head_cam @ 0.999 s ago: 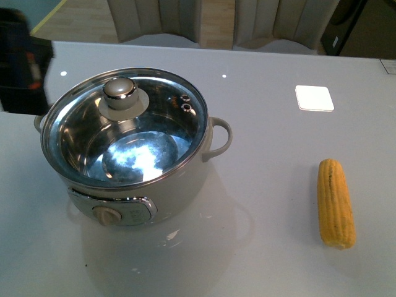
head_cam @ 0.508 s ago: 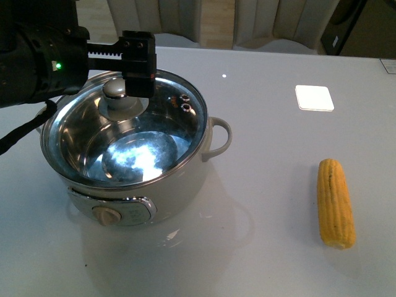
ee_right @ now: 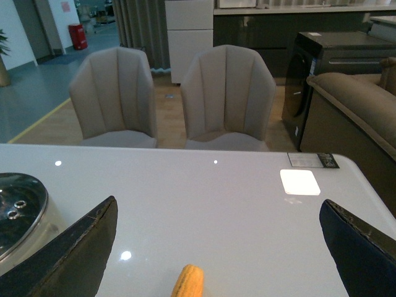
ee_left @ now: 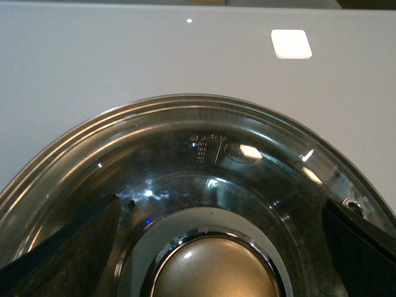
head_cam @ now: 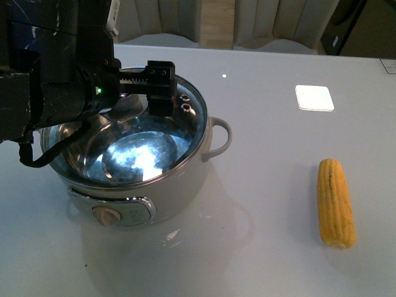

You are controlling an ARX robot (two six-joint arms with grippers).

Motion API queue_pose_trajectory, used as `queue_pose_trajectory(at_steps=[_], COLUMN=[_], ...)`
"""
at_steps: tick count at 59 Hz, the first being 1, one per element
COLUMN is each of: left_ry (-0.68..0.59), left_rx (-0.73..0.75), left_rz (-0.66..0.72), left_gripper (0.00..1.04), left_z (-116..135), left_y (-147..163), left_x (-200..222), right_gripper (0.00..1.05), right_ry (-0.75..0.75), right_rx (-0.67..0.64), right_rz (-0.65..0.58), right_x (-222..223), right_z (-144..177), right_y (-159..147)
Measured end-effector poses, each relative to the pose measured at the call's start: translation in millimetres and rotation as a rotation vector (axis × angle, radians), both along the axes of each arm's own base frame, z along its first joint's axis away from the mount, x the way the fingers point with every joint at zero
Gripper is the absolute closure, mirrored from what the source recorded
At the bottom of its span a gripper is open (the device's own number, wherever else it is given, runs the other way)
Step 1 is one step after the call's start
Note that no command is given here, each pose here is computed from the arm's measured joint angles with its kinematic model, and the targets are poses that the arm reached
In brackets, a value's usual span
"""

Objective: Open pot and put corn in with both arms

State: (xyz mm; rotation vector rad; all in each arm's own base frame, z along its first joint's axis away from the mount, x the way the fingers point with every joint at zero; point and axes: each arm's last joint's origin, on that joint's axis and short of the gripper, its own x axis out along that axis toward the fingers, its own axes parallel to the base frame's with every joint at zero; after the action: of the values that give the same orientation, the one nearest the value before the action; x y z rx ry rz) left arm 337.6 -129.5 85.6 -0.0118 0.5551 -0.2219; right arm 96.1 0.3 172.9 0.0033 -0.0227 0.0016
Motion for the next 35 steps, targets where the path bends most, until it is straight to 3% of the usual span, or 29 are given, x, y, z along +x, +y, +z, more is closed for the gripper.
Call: queue_pose_trajectory(at_steps=[23,35], left_ry=[-0.009,-0.013], left_rx=[-0.009,0.007], left_rz=[0.026,0.041], left_gripper=[0.08,0.39], left_z=[-4.9,-6.5], left_y=[-1.3,-1.4], left_x=[-3.6,-5.3], right_gripper=[0.09,0.09], right_ry=[0.000,0.000], right_rx=[0.000,0.000], right_rz=[0.000,0.000], right_x=[0.0,0.0], right_z=[0.0,0.0], right_y=[0.0,0.0])
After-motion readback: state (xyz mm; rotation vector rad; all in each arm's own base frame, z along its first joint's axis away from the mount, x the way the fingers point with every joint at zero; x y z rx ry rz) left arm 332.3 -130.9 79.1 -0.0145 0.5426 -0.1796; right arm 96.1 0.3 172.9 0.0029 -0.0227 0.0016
